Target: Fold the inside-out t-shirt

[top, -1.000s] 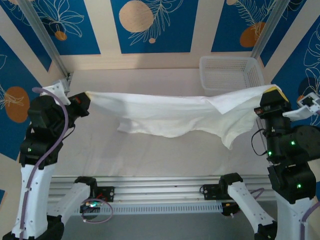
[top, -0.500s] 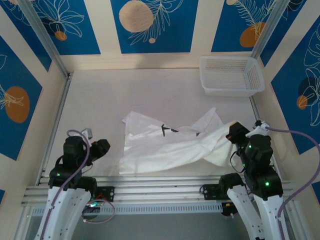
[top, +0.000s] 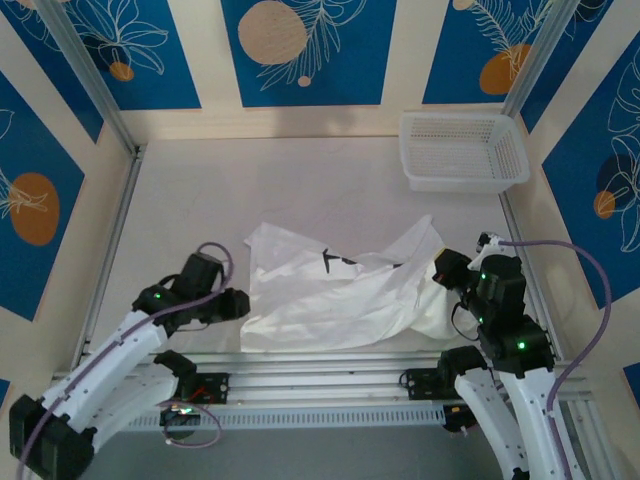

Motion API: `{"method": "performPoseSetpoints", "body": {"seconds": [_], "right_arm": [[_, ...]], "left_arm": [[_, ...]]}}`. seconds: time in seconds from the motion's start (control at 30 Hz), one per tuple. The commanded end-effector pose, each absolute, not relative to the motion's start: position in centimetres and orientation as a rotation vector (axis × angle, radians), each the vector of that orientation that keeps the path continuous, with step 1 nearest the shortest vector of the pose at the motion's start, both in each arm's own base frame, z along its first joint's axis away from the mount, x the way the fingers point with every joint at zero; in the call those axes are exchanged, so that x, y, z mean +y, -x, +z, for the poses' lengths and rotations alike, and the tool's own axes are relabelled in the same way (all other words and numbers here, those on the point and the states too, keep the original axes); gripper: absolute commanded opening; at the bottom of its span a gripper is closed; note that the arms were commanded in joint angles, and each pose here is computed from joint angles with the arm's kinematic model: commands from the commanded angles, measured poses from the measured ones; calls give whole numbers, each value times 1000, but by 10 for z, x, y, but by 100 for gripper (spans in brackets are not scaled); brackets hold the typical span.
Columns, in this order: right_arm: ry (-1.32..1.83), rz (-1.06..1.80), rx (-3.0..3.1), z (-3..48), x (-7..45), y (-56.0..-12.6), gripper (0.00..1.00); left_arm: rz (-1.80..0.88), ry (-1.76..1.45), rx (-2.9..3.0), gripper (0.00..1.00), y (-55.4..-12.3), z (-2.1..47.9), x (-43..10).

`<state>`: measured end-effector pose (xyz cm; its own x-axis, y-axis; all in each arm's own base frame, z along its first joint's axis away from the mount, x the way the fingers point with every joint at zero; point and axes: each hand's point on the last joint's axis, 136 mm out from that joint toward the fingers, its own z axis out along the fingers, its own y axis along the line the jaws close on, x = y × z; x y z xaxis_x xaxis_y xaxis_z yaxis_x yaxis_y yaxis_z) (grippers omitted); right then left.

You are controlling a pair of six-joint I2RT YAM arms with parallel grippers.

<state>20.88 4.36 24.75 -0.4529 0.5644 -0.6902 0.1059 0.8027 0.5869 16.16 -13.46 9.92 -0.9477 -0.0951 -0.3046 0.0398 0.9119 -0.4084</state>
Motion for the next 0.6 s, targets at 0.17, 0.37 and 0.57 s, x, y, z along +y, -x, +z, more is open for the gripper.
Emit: {"method": "performPoseSetpoints", "body": {"seconds": [0.17,0.37,0.57], "right_arm": [[-457,627,1995,247,52,-212,0],[-444,625,1988,250,53,-212,0],[-436,631,1980,254,53,-211,0]], "left_arm": [[-472,111,2723,43,-160,48,-122],[-652,28,2645,44,-166,41,-146],[-590,64,2701,37,-160,22,-137]]}}
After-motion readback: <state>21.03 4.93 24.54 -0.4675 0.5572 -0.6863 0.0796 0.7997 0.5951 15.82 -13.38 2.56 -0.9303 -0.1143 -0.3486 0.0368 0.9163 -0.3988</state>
